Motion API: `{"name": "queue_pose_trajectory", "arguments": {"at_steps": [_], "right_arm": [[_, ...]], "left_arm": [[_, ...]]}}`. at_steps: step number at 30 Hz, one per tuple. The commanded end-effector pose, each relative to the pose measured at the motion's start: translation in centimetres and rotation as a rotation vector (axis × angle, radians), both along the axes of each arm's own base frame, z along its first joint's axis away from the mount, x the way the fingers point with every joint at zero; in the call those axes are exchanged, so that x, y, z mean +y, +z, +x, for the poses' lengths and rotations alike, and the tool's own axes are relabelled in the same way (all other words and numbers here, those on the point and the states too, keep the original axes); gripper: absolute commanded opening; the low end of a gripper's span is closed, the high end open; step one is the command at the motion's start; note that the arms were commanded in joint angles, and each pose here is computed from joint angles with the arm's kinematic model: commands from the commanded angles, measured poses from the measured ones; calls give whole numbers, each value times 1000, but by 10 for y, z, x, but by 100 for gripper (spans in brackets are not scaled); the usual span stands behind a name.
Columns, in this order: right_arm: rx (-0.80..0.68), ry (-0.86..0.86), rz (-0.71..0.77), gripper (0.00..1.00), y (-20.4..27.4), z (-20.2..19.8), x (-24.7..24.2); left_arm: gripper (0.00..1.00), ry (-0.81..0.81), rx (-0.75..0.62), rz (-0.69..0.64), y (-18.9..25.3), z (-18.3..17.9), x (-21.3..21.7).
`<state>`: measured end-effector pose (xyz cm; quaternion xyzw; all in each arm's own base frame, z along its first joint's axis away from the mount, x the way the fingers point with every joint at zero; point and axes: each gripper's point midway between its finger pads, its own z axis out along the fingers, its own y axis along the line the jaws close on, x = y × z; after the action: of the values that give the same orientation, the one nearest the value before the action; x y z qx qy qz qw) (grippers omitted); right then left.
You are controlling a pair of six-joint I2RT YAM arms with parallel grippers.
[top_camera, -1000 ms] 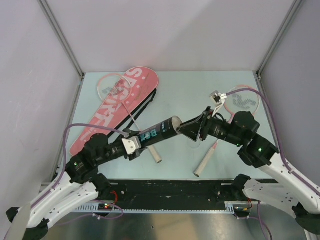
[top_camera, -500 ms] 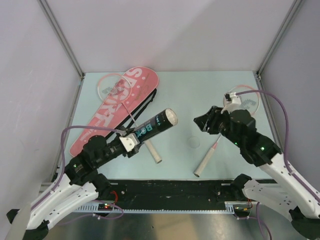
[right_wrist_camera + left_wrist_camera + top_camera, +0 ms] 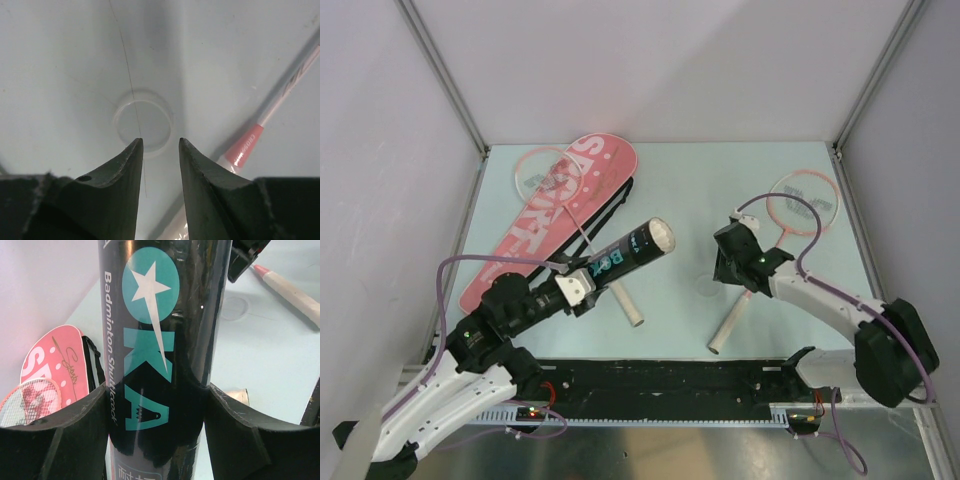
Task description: Pack up the badminton gear
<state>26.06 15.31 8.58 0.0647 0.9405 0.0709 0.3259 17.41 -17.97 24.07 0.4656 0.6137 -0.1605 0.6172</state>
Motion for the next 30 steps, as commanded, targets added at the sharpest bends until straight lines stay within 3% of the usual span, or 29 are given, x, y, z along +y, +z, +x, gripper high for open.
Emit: {"name": "queue_pose_trajectory", "arguments": {"at_steps": [1,18,24,30], "right_arm": [[-35,-34,7,39,-10,21,8],[128,-31,-48,32,-69,17,6],[119,-19,-56,3,-67,18,5],[-15,-2,0,0,-16,26,3]], "left_arm": [[0,-34,-61,-92,31,-3,-7],[0,-32,-59,-89,29,-3,-7],[0,-30,-57,-84,28,-2,-7],[0,-29,-42,-60,21,2,-10]]}}
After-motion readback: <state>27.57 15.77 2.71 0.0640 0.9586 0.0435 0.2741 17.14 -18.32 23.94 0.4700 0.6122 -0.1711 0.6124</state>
